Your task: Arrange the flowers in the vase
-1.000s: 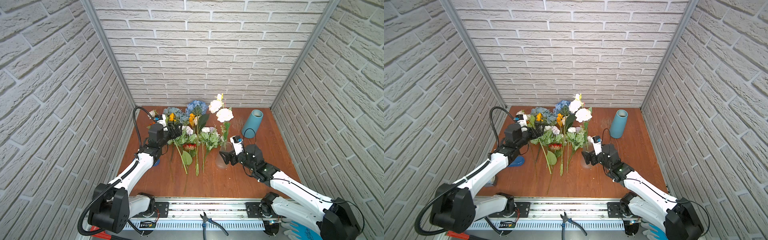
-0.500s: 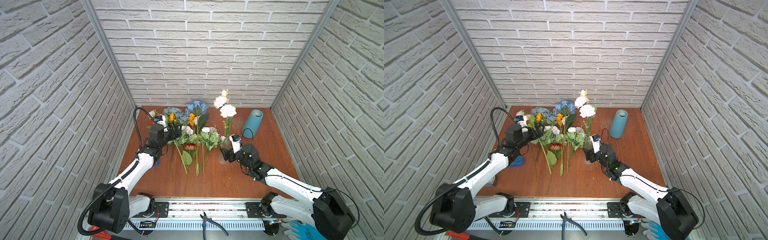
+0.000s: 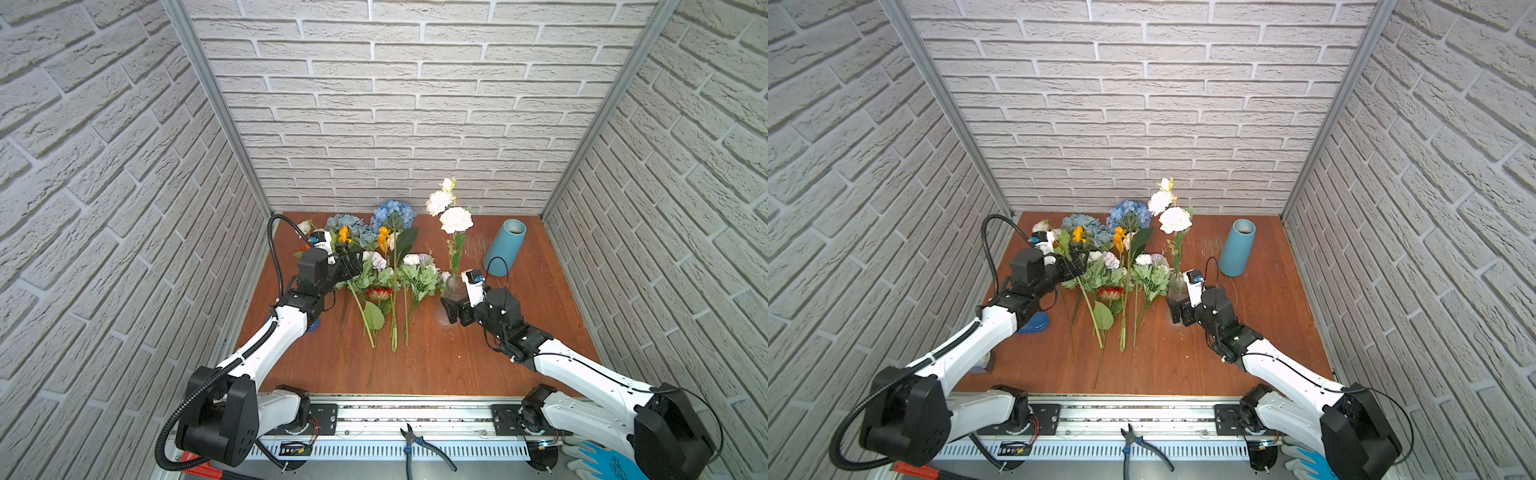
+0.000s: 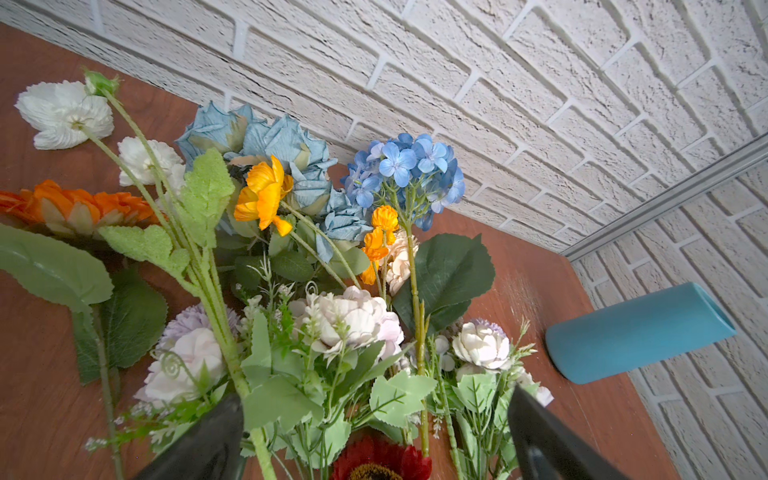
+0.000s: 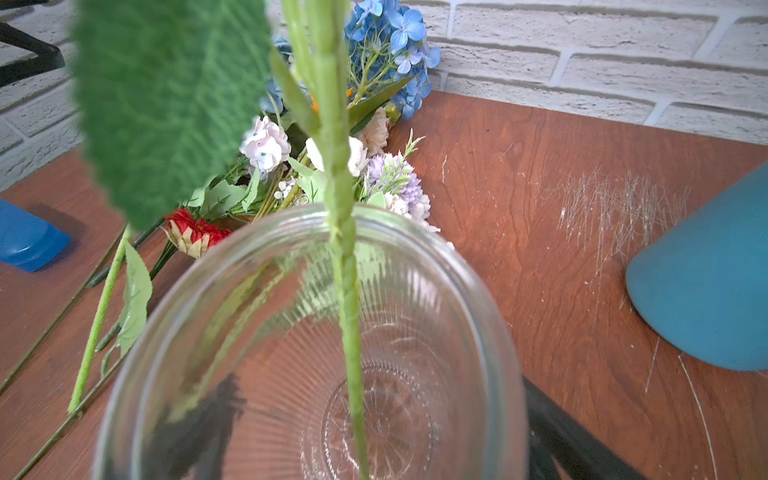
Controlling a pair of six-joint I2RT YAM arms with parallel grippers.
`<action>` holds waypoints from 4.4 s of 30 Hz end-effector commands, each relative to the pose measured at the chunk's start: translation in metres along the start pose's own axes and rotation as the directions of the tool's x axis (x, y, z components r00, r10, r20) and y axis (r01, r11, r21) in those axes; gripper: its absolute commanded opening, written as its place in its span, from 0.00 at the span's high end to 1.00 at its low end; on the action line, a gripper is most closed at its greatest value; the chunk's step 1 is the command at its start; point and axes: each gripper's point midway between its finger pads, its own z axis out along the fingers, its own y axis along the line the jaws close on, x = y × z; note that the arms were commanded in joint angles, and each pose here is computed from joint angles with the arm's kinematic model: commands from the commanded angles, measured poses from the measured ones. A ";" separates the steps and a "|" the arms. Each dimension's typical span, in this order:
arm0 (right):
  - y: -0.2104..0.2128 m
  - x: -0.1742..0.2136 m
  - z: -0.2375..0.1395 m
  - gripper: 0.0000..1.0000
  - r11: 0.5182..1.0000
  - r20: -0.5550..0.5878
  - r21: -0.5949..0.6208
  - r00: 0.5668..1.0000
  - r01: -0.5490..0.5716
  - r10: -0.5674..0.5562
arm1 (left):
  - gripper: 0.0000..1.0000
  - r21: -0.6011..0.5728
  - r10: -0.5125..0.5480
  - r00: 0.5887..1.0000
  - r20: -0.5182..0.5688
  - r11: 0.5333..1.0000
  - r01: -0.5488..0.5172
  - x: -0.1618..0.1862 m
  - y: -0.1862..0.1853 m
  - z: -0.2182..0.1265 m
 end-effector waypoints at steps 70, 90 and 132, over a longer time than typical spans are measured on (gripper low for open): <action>-0.067 -0.089 -0.043 0.01 0.930 -0.016 0.341 0.988 -0.140 0.155 | 0.60 -0.163 -0.251 0.925 -0.283 0.964 0.212 0.050 0.047 0.040; -0.069 -0.086 -0.048 0.01 0.925 -0.016 0.356 0.988 -0.135 0.150 | 0.67 -0.299 -0.244 0.926 -0.289 0.942 0.155 0.107 0.063 0.050; -0.072 -0.105 -0.050 0.01 0.909 0.059 0.362 0.979 -0.205 0.197 | 1.00 0.423 0.042 0.958 0.284 0.891 -0.165 -0.113 -0.118 -0.047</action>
